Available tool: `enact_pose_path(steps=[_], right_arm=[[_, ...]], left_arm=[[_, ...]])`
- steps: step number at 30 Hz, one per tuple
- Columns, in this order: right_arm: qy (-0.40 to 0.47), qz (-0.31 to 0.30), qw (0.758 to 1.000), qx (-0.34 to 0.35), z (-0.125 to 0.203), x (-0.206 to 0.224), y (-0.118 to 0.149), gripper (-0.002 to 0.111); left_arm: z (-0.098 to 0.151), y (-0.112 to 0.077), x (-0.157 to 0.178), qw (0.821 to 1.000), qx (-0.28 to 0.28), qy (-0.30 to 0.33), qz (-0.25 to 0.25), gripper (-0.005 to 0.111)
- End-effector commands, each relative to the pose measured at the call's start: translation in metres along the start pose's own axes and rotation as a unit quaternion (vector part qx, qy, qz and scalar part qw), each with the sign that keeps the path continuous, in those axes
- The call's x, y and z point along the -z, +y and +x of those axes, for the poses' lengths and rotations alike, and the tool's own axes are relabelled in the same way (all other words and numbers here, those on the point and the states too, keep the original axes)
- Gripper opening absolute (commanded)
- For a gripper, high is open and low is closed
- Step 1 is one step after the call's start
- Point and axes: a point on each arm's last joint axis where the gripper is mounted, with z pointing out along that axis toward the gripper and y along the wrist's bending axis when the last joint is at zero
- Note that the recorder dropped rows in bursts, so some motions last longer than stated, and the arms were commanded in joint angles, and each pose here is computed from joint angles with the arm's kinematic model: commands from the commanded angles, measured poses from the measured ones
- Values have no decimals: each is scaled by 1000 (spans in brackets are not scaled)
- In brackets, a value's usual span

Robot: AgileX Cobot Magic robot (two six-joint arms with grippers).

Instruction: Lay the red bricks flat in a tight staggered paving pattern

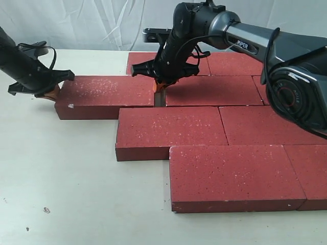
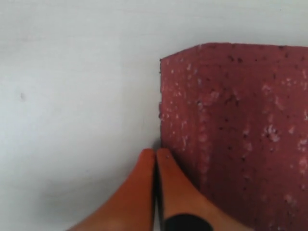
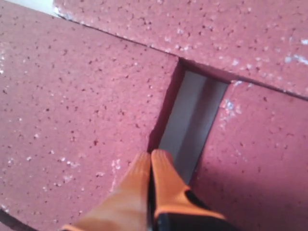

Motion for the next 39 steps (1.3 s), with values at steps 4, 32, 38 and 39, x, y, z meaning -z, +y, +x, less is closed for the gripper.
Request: enact_pose_path(steps=[4, 32, 38, 39], right_arm=[[-30, 23, 999, 22, -9, 27, 0, -1], [-20, 68, 997, 10, -7, 78, 2, -1], [0, 71, 997, 9, -3, 78, 1, -1], [3, 72, 997, 9, -3, 78, 1, -1]], left_arm=[[1, -20, -6, 1000, -9, -3, 17, 0], [3, 8, 38, 998, 34, 33, 29, 0], [3, -4, 65, 999, 20, 27, 38, 0], [3, -6, 69, 999, 17, 26, 38, 0]])
